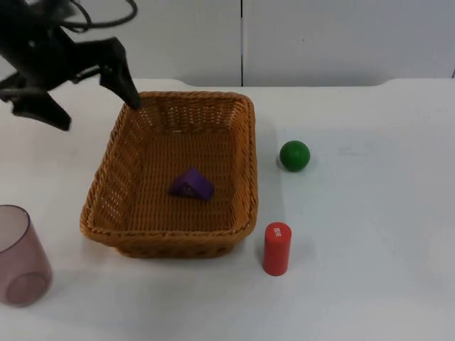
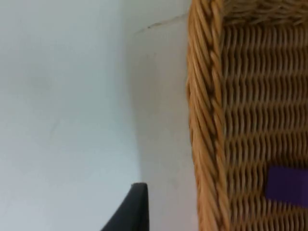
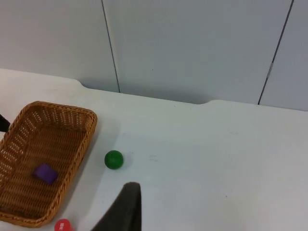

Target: Pick up the basket with the left hand and place the triangular block into the basket with the right hand.

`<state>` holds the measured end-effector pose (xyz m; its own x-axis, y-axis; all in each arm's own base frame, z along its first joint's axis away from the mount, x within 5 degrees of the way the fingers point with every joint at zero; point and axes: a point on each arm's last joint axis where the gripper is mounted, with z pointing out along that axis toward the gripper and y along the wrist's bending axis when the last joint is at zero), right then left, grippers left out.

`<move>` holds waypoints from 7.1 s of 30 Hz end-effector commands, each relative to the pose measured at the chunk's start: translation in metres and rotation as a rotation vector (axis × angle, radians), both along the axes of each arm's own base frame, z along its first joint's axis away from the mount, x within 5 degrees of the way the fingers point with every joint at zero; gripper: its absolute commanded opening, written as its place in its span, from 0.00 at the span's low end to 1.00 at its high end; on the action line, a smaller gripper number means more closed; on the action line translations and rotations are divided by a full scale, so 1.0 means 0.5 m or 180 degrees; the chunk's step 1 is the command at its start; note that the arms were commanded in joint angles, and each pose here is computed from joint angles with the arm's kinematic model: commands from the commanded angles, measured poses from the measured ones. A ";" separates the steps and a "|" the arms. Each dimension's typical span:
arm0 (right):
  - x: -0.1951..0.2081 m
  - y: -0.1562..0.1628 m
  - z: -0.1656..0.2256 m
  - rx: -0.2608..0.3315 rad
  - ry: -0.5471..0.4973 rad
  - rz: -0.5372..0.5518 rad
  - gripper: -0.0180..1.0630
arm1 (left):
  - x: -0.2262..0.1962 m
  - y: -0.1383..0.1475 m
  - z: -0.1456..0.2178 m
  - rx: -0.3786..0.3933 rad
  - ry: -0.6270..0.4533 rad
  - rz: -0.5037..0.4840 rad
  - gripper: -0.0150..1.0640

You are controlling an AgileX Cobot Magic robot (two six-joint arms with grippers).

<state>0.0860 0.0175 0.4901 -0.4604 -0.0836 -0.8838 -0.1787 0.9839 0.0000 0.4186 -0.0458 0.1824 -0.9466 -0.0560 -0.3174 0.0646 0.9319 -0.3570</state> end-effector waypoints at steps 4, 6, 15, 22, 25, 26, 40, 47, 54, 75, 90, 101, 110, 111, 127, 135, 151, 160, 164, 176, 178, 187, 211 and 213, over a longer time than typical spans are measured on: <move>-0.004 -0.003 0.002 -0.0010 -0.0022 -0.0015 0.98 | -0.082 -0.004 0.048 0.0244 -0.0329 0.0059 0.99; -0.003 -0.003 0.004 -0.0004 -0.0046 -0.0011 0.98 | -0.131 0.000 0.089 0.0352 -0.0614 0.0121 0.99; 0.007 0.002 -0.009 0.0026 -0.0022 -0.0023 0.98 | -0.302 0.056 0.276 0.1010 -0.1593 0.0456 0.99; 0.024 0.005 -0.030 -0.0039 0.0007 -0.0079 0.98 | -0.373 0.068 0.357 0.1014 -0.2080 0.0643 0.99; 0.030 -0.008 -0.024 -0.0208 -0.0133 -0.0267 0.98 | -0.404 0.065 0.387 0.0939 -0.2314 0.0659 0.99; 0.031 -0.013 -0.022 -0.0281 -0.0186 -0.0324 0.98 | -0.407 0.061 0.389 0.0944 -0.2341 0.0621 0.99; 0.022 -0.036 -0.005 -0.0453 -0.0547 -0.0561 0.98 | -0.477 0.037 0.433 0.0523 -0.2580 0.0585 0.99; -0.087 -0.076 -0.017 -0.0232 -0.1062 -0.0436 0.98 | -0.560 0.048 0.468 0.0487 -0.2879 0.0556 0.99; -0.179 -0.060 -0.061 -0.0549 -0.1287 0.0116 0.98 | -0.651 0.066 0.487 0.0520 -0.2970 0.0578 0.99; -0.408 -0.075 -0.111 -0.0792 -0.2195 -0.0612 0.98 | -0.967 0.104 0.515 0.1510 -0.4422 0.1052 0.99; -0.442 -0.065 -0.136 -0.0619 -0.2159 -0.0227 0.98 | -1.055 0.102 0.467 0.1484 -0.4551 0.0724 0.99; -0.440 -0.063 -0.141 -0.0592 -0.2086 -0.0184 0.98 | -1.045 0.093 0.460 0.1345 -0.4553 0.0477 0.99; -0.439 -0.063 -0.142 -0.0478 -0.2058 -0.0203 0.98 | -1.027 0.095 0.443 0.1210 -0.4337 0.0532 0.99; -0.434 -0.063 -0.145 -0.0445 -0.2033 -0.0207 0.98 | -1.027 0.093 0.441 0.1252 -0.4294 0.0559 0.99; -0.259 -0.046 -0.302 -0.0113 -0.0729 -0.0257 0.98 | -0.919 0.092 0.302 0.1049 -0.2976 0.0628 0.99; -0.194 -0.040 -0.399 -0.0098 -0.0201 -0.0281 0.98 | -0.868 0.093 0.219 0.1116 -0.2485 0.0544 0.99; -0.187 -0.040 -0.420 -0.0105 -0.0047 -0.0293 0.98 | -0.847 0.094 0.184 0.1141 -0.2365 0.0523 0.99; -0.187 -0.040 -0.420 -0.0105 -0.0047 -0.0293 0.98 | -0.847 0.094 0.184 0.1141 -0.2365 0.0523 0.99; -0.187 -0.040 -0.420 -0.0105 -0.0047 -0.0293 0.98 | -0.847 0.094 0.184 0.1141 -0.2365 0.0523 0.99; -0.187 -0.040 -0.420 -0.0105 -0.0047 -0.0293 0.98 | -0.847 0.094 0.185 0.1149 -0.2370 0.0514 0.99; -0.187 -0.040 -0.420 -0.0105 -0.0047 -0.0293 0.98 | -0.847 0.094 0.185 0.1149 -0.2370 0.0514 0.99; -0.187 -0.040 -0.420 -0.0105 -0.0047 -0.0293 0.98 | -0.847 0.099 0.185 0.1161 -0.2347 0.0653 0.99; -0.187 -0.040 -0.420 -0.0105 -0.0047 -0.0293 0.98 | -0.847 0.099 0.185 0.1161 -0.2347 0.0653 0.99; -0.187 -0.040 -0.420 -0.0105 -0.0047 -0.0293 0.98 | -0.847 0.099 0.185 0.1161 -0.2347 0.0653 0.99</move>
<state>-0.0075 -0.0028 0.2800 -0.4617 -0.0706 -0.8842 -0.0812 0.9960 -0.0371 -0.0054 0.0039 0.2748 -0.4826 0.0277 -0.8754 -0.0147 0.9991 0.0397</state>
